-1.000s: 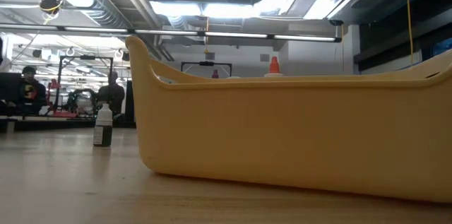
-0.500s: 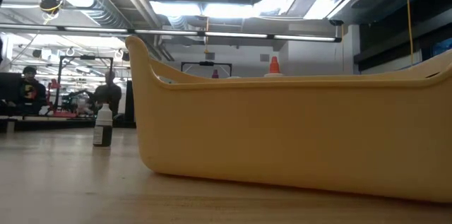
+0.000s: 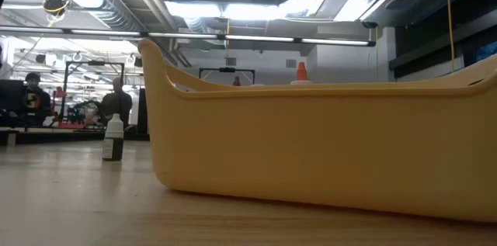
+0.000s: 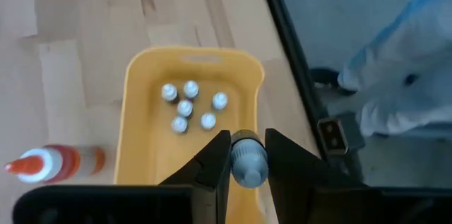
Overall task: Pick & Place food coloring
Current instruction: Put the small green food coloring bottle into the yellow container
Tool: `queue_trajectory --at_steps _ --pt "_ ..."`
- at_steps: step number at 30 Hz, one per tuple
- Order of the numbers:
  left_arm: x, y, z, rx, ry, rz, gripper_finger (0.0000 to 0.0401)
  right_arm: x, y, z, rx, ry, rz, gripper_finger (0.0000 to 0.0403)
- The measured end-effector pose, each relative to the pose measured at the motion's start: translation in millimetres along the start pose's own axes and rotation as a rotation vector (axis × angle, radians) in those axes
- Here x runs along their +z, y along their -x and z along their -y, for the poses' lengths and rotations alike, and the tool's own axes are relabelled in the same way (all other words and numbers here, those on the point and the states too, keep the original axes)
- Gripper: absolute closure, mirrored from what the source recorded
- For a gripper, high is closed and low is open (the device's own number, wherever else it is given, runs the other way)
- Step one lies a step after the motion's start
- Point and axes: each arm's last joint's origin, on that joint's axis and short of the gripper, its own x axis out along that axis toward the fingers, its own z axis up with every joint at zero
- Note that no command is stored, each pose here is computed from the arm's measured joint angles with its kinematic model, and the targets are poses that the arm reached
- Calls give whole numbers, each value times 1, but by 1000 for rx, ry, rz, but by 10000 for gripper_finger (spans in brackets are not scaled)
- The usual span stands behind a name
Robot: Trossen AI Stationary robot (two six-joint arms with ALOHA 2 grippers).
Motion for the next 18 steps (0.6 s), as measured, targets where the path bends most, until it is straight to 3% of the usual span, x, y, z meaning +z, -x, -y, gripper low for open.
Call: queue_trajectory --at_steps 9,18 --pt "4 -2 3 -10 58 47 329 0 0 0 0 0 0 280" --pt "-2 -35 8 0 112 -7 329 0 0 0 0 0 0 280"
